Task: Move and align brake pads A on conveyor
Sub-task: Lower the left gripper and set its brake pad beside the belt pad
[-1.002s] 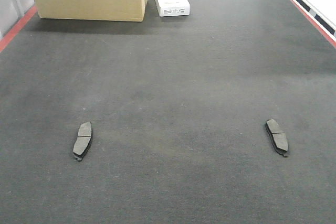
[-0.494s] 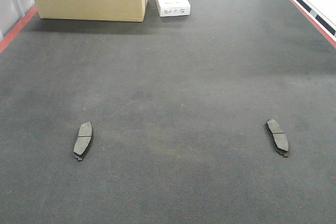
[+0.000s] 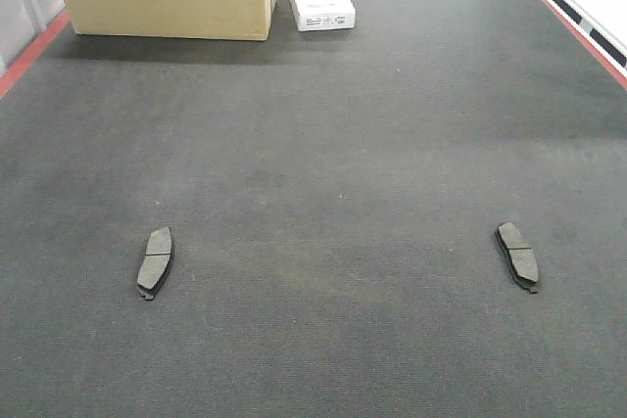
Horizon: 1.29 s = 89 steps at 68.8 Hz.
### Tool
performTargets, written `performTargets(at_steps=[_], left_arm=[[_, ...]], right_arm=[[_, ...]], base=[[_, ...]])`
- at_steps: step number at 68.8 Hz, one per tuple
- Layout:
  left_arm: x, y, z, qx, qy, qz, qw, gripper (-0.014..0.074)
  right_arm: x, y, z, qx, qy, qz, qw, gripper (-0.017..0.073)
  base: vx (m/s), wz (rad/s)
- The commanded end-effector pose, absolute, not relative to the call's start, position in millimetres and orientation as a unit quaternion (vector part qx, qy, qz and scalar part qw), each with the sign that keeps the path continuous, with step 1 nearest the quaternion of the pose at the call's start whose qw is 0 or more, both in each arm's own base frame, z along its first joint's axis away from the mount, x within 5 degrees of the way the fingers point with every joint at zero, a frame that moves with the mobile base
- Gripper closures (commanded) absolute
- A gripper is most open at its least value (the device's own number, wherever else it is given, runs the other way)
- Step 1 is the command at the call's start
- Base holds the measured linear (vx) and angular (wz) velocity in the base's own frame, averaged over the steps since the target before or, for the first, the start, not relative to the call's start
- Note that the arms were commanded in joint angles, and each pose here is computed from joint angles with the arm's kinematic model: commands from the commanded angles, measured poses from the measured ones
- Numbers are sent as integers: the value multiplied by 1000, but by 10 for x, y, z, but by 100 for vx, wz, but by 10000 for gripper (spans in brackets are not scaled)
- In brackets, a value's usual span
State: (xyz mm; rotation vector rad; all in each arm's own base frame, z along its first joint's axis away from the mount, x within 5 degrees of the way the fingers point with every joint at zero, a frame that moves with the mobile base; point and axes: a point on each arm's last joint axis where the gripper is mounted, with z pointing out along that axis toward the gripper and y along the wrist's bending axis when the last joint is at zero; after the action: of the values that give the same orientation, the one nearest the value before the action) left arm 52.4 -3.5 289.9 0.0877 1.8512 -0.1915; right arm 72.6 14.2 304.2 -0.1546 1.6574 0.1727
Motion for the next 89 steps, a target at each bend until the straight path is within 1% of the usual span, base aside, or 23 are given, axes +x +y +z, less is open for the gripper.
performTargets(at_steps=[1, 8, 14, 19, 31, 43, 55, 64, 71, 81, 89], left_arm=[[527, -55, 3069, 43, 761, -98, 640, 599], [562, -67, 3088, 44, 766, -96, 634, 599], [668, -102, 3134, 43, 790, -89, 606, 598], [836, -166, 3207, 42, 814, -85, 573, 596], [1363, -405, 3363, 33, 859, -100, 500, 590], [1968, -670, 3349, 42, 892, -101, 439, 589], [2558, -949, 3181, 52, 917, -94, 385, 582], [2928, -1293, 3035, 75, 926, -99, 357, 578], [3189, -1536, 2892, 69, 936, -102, 329, 574], [3494, -1802, 2605, 66, 955, -88, 276, 568], [3653, -1998, 2378, 56, 966, -80, 241, 564]], right_arm=[[719, 153, 3227, -75, 693, 80, 713, 564], [719, 153, 3227, -75, 693, 80, 713, 564], [719, 153, 3227, -75, 693, 80, 713, 564], [719, 153, 3227, -75, 693, 80, 713, 564], [719, 153, 3227, -75, 693, 80, 713, 564], [719, 153, 3227, -75, 693, 80, 713, 564], [719, 153, 3227, -75, 693, 80, 713, 564], [719, 153, 3227, -75, 693, 80, 713, 564], [719, 153, 3227, -75, 693, 80, 713, 564], [719, 153, 3227, -75, 693, 80, 713, 564], [719, 153, 3227, -75, 693, 80, 713, 564]], base=[[0, 0], [0, 0], [0, 0], [0, 0], [0, 0], [0, 0], [0, 0], [0, 0], [0, 0], [0, 0], [0, 0]])
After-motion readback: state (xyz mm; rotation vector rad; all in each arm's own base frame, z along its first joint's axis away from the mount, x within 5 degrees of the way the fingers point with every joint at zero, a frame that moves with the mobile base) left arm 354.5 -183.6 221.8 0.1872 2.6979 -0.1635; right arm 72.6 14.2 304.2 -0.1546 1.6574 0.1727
